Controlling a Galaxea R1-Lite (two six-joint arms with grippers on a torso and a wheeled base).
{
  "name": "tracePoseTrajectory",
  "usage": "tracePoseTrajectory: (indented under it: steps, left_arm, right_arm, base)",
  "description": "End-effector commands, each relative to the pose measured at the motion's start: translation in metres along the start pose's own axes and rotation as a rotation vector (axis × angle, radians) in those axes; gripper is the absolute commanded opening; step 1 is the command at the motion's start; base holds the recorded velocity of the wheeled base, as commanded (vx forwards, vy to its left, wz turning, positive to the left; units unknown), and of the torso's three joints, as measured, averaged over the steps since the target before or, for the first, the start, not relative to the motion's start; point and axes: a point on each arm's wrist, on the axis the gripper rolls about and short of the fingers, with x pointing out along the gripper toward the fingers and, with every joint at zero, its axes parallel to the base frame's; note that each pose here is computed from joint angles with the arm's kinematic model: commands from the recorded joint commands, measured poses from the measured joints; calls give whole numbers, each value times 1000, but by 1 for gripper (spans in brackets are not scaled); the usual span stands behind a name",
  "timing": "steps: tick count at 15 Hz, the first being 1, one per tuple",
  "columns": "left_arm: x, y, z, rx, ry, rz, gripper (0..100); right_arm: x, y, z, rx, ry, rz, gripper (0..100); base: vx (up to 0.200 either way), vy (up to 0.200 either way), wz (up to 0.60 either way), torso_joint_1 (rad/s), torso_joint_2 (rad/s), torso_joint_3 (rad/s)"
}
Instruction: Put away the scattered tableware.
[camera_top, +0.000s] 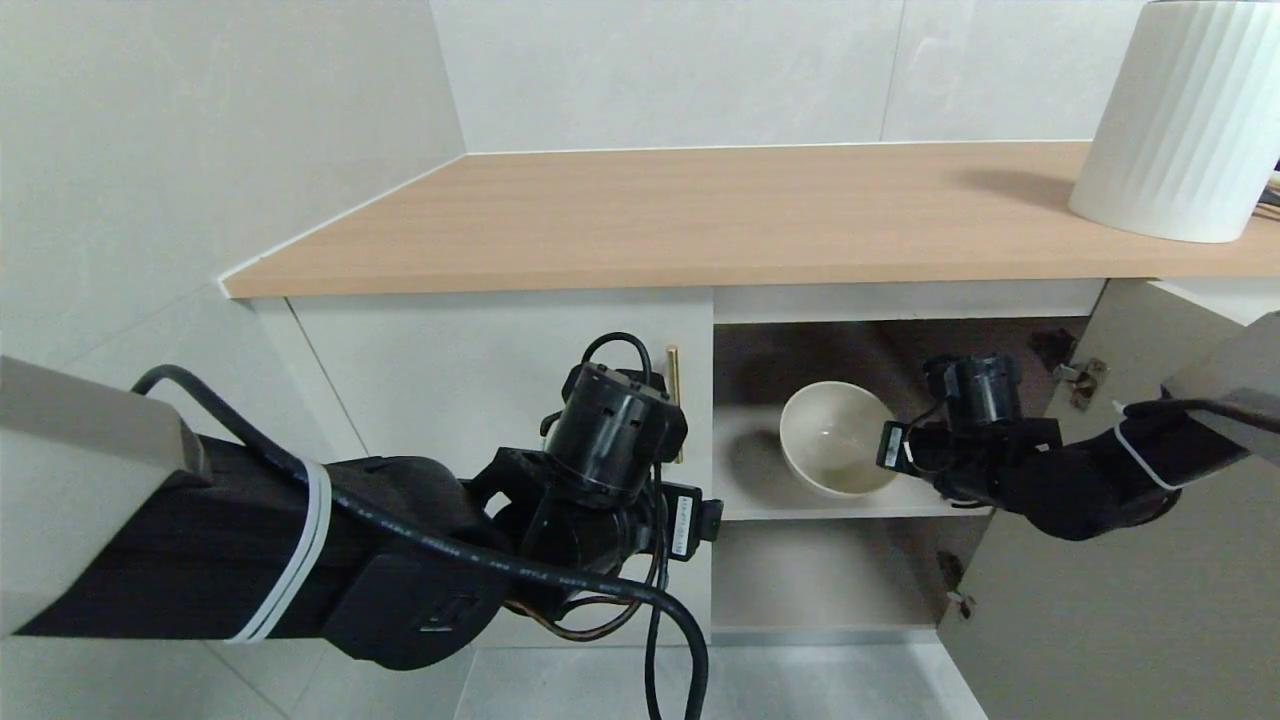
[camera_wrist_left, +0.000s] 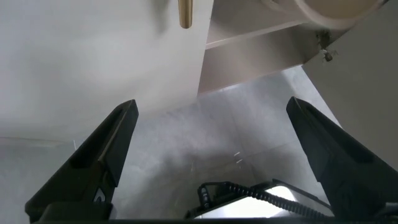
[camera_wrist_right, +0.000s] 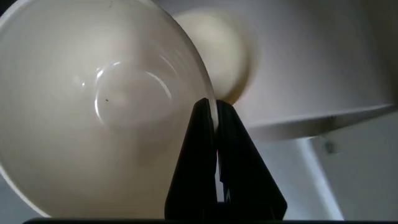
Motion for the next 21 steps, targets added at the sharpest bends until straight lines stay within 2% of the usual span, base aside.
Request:
tracePoseTrajectory:
  steps: [1,8,21]
  left_arm:
    - [-1,0,1,-2,-4,0,100]
    - [-5,4,5,-12,-19,4,100]
    - [-3,4,5,-12,-17,8,100]
  right_arm:
    - [19,-1,-4,11,-3,-34,0]
    - [54,-4,-4,61,-69,-150,0]
    - [75,-12,-7,70,-69,-170,0]
  base:
    - [0,0,0,0,0,0]
    - [0,0,0,0,0,0]
    - [0,0,0,0,0,0]
